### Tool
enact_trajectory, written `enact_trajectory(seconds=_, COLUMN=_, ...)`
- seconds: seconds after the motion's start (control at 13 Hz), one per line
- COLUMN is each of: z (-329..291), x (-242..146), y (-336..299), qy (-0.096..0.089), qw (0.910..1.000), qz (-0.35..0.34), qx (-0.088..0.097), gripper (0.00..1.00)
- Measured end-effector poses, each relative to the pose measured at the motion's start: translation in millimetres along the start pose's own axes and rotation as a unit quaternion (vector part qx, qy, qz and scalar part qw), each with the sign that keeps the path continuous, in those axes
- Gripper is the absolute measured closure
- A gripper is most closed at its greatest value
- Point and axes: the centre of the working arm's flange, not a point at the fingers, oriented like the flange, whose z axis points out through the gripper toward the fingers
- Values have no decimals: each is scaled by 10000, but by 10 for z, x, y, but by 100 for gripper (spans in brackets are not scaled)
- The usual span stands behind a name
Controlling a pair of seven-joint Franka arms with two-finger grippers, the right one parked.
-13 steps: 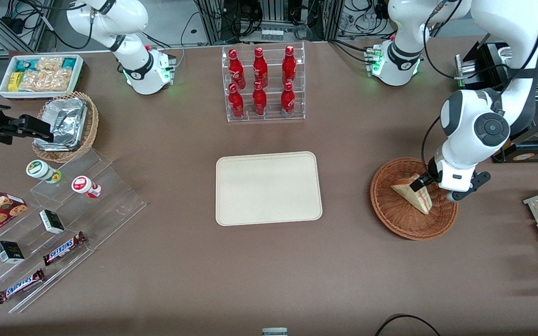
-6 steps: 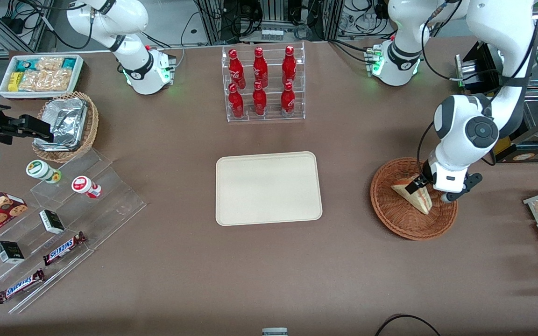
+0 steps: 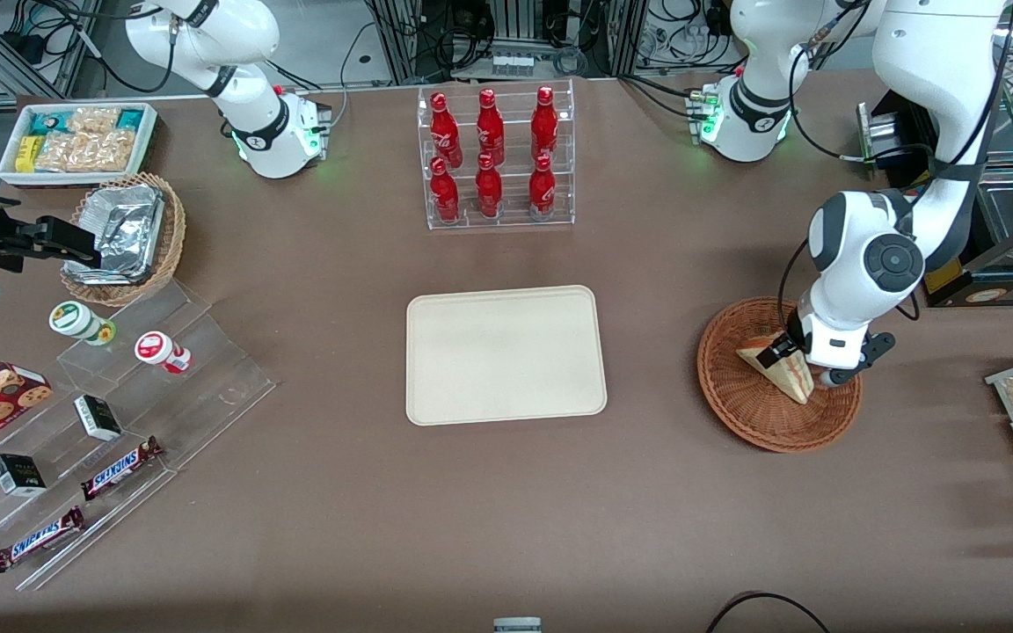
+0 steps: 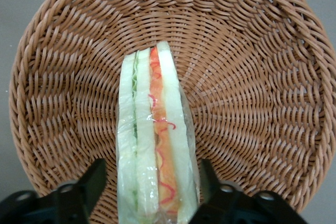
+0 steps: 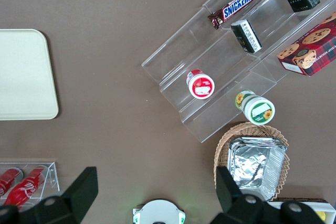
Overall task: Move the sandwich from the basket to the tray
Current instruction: 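Lower the left gripper around the wrapped sandwich and close it, then lift the sandwich and carry it with the left gripper over the tray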
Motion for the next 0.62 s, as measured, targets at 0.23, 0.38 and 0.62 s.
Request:
enact_trajectory(seconds=0.23, z=-44, x=19, y=31, qy=37, qw=10000, qz=-1, qx=-30, gripper=59)
enact_trajectory(seconds=0.38, z=-215, x=97, y=90, qy=-86, qw=9999, qz=-3, qx=108, gripper=69)
enact_trajectory(seconds=0.62, z=-969, x=204, y=438, qy=-347, qw=9983, qz=162, qx=433, gripper=78)
